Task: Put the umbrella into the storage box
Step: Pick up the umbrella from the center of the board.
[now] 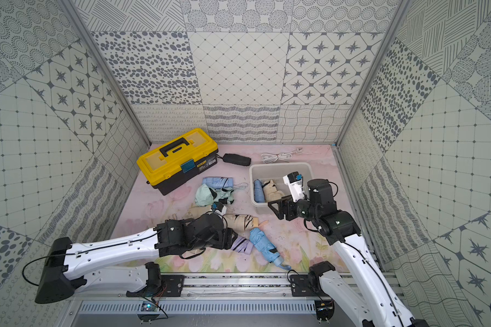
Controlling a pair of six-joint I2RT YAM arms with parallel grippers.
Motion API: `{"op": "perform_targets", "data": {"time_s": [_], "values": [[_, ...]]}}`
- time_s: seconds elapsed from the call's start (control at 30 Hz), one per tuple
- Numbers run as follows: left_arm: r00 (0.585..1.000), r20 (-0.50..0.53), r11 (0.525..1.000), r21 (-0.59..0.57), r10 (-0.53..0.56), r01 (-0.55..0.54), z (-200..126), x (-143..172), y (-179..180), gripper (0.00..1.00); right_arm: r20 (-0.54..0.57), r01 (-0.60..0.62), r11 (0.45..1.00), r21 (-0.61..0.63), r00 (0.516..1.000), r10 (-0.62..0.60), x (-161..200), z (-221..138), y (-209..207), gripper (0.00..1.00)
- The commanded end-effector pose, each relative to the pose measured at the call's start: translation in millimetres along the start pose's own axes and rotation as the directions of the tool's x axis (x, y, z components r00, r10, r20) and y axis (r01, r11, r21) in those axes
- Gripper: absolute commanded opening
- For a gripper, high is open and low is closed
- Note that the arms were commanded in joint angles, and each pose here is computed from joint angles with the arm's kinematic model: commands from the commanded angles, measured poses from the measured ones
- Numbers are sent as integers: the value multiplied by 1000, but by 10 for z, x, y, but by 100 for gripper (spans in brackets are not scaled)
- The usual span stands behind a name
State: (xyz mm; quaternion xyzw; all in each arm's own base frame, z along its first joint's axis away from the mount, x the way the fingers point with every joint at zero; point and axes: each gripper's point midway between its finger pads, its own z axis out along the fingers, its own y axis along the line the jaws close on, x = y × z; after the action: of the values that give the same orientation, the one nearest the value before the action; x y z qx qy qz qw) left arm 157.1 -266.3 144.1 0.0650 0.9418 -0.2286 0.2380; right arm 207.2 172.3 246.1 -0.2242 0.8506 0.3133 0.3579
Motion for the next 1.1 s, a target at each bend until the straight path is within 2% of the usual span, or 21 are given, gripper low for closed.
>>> {"op": "perform_targets", "data": {"time_s": [0.0, 0.07, 0.13, 0.17, 0.23, 0.27, 0.37, 0.43, 0.5, 0.6, 0.7, 0.77, 0.9, 1.0, 1.07], "values": [[977, 93, 980, -46, -191, 195, -5, 4, 257, 77, -46, 192, 980, -46, 980, -194, 83, -2, 217, 79], [987, 101, 991, -25, -127, 130, -29, -40, 198, 77, -58, 198, 979, -49, 978, -201, 110, 28, 240, 79], [994, 101, 999, -16, 31, -29, -66, -96, 99, 77, -56, 195, 980, -46, 979, -198, 103, 39, 240, 78], [986, 96, 991, -16, 136, -136, -88, -115, 48, 77, -52, 193, 980, -36, 979, -195, 91, 44, 224, 79], [934, 76, 937, -18, 348, -348, -125, -120, -14, 77, -37, 189, 982, -11, 981, -189, 53, 36, 192, 78], [893, 65, 895, -10, 446, -446, -162, -121, -57, 77, -31, 181, 983, 14, 983, -181, 34, 26, 156, 78], [724, 27, 724, 18, 690, -690, -257, -90, -131, 77, -9, 140, 985, 99, 990, -140, -9, -21, 31, 79], [598, -3, 598, 3, 802, -802, -282, -97, -105, 77, 8, 113, 985, 132, 993, -115, -14, -57, -18, 79], [434, -34, 434, 5, 900, -901, -274, -75, -66, 77, 35, 87, 984, 156, 995, -94, -24, -114, -42, 79], [207, -45, 209, 55, 977, -976, -217, 29, -40, 79, 82, 54, 977, 206, 994, -72, -51, -223, -101, 79], [-5, -58, 1, 103, 998, -995, -81, 170, 55, 81, 132, 23, 970, 242, 990, -56, -79, -332, -139, 79], [-120, -86, -109, 115, 989, -987, 65, 243, 170, 86, 154, 4, 966, 260, 987, -46, -85, -380, -165, 79], [-257, -132, -238, 143, 957, -961, 372, 381, 361, 91, 166, -27, 963, 267, 986, -19, -73, -422, -175, 79], [-287, -174, -266, 134, 942, -955, 560, 407, 466, 91, 169, -44, 960, 277, 986, -4, -40, -438, -199, 79], [-291, -177, -277, 102, 940, -955, 670, 374, 455, 91, 170, -51, 958, 281, 985, 2, -16, -442, -212, 79]]}}
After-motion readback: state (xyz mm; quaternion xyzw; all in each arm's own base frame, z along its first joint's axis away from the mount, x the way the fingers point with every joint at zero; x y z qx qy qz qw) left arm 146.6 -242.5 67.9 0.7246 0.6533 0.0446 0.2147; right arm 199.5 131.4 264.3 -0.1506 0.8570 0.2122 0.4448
